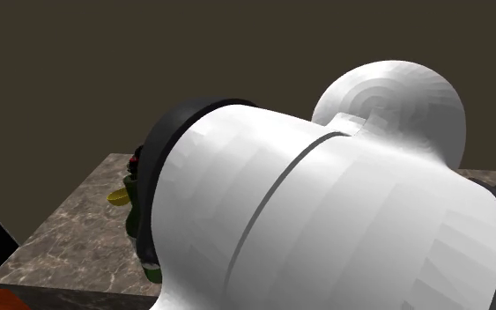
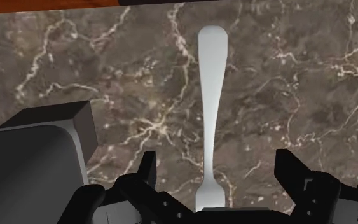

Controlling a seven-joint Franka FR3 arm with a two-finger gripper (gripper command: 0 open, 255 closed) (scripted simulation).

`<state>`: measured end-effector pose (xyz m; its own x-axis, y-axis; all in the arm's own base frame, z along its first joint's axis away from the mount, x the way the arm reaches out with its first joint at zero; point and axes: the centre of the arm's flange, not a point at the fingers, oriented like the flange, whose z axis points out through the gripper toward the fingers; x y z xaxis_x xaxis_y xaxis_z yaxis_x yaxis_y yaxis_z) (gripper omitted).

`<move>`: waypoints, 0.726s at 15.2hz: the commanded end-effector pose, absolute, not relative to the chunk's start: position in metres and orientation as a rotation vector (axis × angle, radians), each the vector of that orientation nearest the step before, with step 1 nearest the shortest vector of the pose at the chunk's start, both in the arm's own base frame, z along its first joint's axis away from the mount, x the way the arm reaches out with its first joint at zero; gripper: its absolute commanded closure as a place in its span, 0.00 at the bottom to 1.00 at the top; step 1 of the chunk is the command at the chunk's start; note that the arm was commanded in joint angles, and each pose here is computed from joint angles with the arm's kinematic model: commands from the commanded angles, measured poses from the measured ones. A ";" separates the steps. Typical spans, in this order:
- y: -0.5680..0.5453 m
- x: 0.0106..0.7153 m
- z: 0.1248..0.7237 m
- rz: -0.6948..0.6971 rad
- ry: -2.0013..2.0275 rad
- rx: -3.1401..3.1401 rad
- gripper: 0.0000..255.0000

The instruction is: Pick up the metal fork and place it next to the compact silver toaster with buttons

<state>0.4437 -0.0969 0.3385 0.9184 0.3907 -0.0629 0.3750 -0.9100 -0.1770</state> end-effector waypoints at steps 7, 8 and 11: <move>-0.104 0.446 0.370 0.206 -0.587 -2.895 0.00; -0.104 0.446 0.370 0.206 -0.587 -2.895 0.00; -0.104 0.446 0.370 0.206 -0.587 -2.895 0.00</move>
